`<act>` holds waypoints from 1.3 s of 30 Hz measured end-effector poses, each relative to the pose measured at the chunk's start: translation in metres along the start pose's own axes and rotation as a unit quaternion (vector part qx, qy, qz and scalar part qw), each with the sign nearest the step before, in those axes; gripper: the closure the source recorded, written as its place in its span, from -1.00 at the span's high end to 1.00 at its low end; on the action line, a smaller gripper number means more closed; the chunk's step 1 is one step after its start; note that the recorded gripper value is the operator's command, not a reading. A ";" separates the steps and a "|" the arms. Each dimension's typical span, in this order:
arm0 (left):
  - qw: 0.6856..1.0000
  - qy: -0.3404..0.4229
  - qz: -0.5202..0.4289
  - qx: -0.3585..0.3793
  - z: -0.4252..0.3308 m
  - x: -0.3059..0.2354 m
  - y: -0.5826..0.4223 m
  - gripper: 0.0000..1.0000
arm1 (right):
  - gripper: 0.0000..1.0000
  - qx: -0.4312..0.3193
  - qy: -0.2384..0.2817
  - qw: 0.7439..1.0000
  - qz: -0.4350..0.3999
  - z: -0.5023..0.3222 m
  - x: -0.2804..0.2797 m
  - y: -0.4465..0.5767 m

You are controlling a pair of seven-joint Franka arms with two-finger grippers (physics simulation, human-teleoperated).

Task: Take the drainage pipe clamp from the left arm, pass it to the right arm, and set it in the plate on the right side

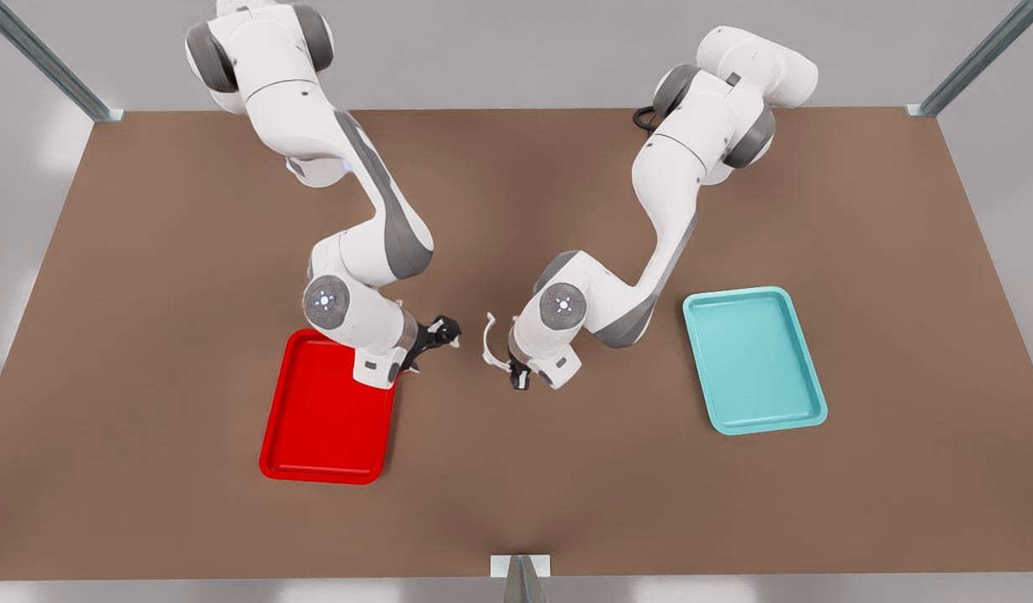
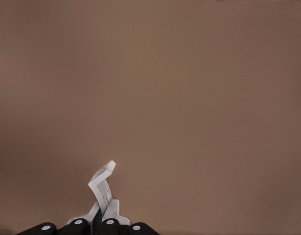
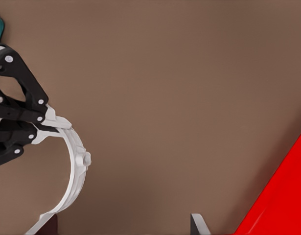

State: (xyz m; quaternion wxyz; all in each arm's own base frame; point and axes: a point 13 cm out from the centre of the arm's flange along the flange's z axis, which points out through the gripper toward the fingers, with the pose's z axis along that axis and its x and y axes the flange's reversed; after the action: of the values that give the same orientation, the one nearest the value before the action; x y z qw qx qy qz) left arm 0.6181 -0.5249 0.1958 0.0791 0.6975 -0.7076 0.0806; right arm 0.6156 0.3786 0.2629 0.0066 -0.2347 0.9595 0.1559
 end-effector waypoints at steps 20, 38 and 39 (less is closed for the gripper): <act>0.996 0.012 -0.084 0.013 0.006 0.011 -0.001 -0.57 | 1.00 0.018 0.016 0.998 -0.050 0.093 0.005 0.046; 0.993 0.015 -0.116 0.025 -0.003 0.008 -0.011 1.00 | -0.57 0.031 0.040 0.995 -0.081 0.122 0.018 0.049; 0.992 0.016 -0.120 0.025 -0.005 0.004 -0.014 1.00 | -0.57 0.037 0.043 0.995 -0.084 0.122 0.019 0.045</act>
State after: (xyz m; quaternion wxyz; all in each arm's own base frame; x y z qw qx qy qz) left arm 0.6322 -0.5283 0.2012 0.0816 0.7776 -0.6154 0.0994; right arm 0.5708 0.4450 0.1580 -0.0131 -0.3207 0.9409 0.1084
